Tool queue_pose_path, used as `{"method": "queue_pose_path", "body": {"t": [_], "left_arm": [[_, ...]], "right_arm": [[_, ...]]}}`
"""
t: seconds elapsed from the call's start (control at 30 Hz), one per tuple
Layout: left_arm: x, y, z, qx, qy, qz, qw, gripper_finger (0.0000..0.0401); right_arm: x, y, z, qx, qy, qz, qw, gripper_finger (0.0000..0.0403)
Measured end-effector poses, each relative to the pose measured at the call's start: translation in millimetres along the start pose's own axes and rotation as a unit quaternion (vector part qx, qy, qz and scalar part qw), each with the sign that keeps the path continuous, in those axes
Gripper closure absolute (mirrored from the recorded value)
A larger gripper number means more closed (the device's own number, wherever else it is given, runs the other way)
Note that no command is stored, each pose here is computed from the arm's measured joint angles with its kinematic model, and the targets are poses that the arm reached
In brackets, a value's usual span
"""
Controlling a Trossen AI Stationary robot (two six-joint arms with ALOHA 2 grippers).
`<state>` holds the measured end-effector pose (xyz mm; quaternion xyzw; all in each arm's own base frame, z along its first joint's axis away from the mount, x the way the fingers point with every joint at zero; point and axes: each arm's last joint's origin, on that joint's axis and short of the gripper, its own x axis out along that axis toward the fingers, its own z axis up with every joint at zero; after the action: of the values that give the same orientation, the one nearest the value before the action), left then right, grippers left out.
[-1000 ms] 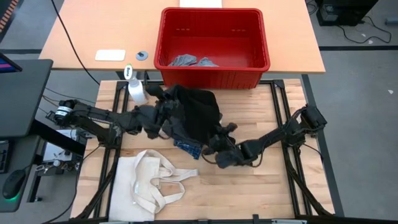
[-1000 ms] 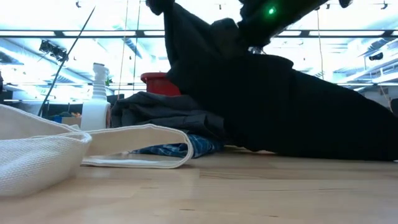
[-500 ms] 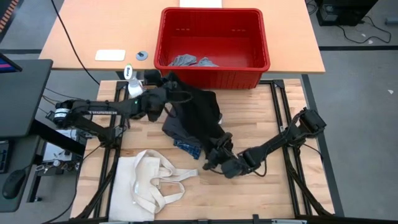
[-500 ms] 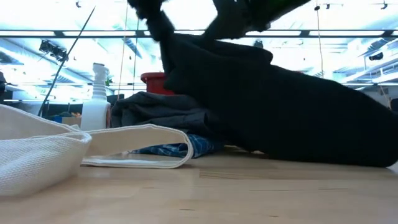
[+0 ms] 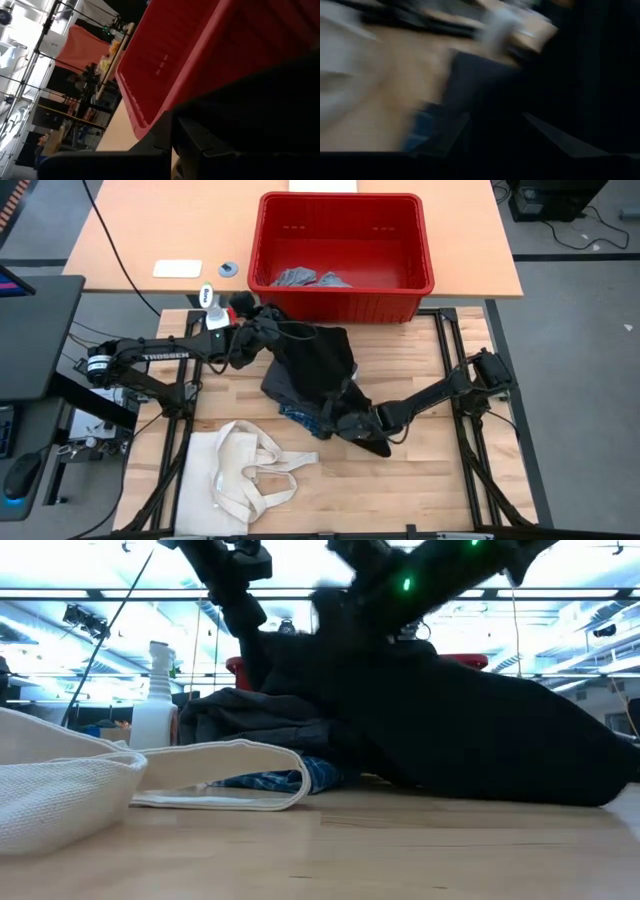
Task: Fold Laundry from Bin
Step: Fold the black shirt
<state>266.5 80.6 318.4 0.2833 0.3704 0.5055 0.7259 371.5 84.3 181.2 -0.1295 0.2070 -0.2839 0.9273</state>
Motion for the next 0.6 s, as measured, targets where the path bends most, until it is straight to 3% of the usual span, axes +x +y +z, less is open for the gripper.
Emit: {"method": "queue_pose_path", "body": {"t": [0.1,0.27,0.43,0.6], "left_arm": [[-2.7,-2.1,-0.3,0.005,-0.001,-0.005,1.0,0.0381],[-7.7,-5.6,-0.6,0.009,-0.005,-0.014,1.0,0.0381],[-17.1,-12.4,-0.4,0.013,-0.019,-0.045,0.999,0.0381],[-29.7,-20.8,3.5,0.012,-0.056,-0.106,0.993,0.0381]], "right_arm": [[2.5,-9.4,-8.9,-0.003,0.031,-0.09,0.995,0.0223],[-15.4,-13.3,-15.6,0.012,0.022,-0.219,0.975,0.0223],[-29.2,-15.1,-15.2,0.029,0.029,-0.196,0.98,0.0223],[-40.9,-2.7,-5.0,-0.01,0.006,-0.176,0.984,0.0223]]}}
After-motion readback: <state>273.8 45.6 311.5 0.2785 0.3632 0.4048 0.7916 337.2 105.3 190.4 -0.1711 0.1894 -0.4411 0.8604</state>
